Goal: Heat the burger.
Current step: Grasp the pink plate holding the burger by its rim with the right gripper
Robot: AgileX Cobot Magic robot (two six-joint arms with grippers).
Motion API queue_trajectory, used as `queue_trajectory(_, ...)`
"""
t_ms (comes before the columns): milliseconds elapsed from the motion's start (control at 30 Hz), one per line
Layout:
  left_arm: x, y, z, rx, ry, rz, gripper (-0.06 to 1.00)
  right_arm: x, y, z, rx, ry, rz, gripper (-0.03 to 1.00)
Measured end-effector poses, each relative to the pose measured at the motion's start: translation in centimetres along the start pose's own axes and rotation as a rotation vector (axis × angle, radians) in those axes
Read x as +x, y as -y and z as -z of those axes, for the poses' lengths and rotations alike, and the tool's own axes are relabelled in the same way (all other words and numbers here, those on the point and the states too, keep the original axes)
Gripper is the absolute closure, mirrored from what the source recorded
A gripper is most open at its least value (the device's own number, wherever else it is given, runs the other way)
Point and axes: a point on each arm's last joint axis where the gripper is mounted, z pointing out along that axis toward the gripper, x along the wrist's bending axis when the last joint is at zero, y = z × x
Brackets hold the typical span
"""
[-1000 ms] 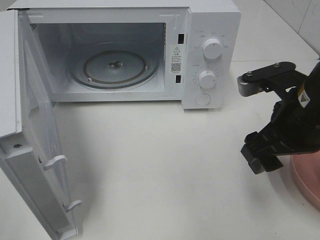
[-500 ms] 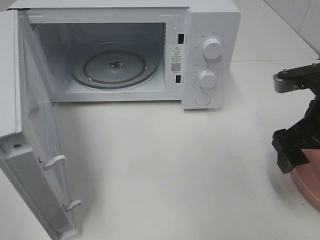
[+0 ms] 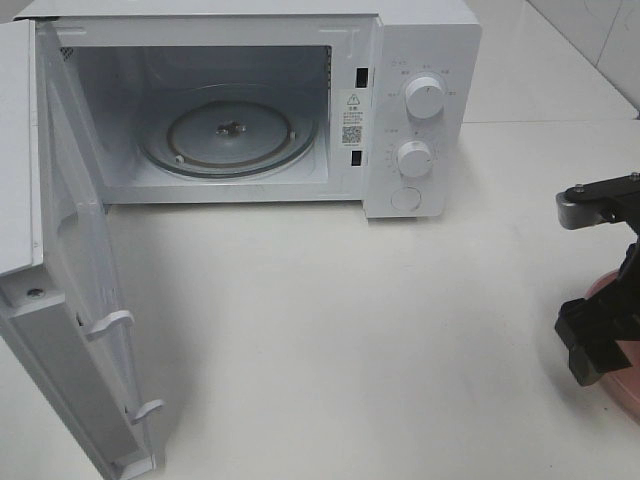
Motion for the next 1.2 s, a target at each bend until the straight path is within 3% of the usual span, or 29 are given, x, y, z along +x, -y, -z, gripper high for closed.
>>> queue_trajectory(767,0.0,0.0,0.0,0.0,0.0,0.0,-0.05,0.7,-2.2,-5.9,0.044,-0.036,-0.01,0.13)
queue_trajectory(1200,0.0,0.0,0.0,0.0,0.0,0.0,-0.05,0.8,-2.4,-6.7,0.057,-0.039,-0.01,0.2)
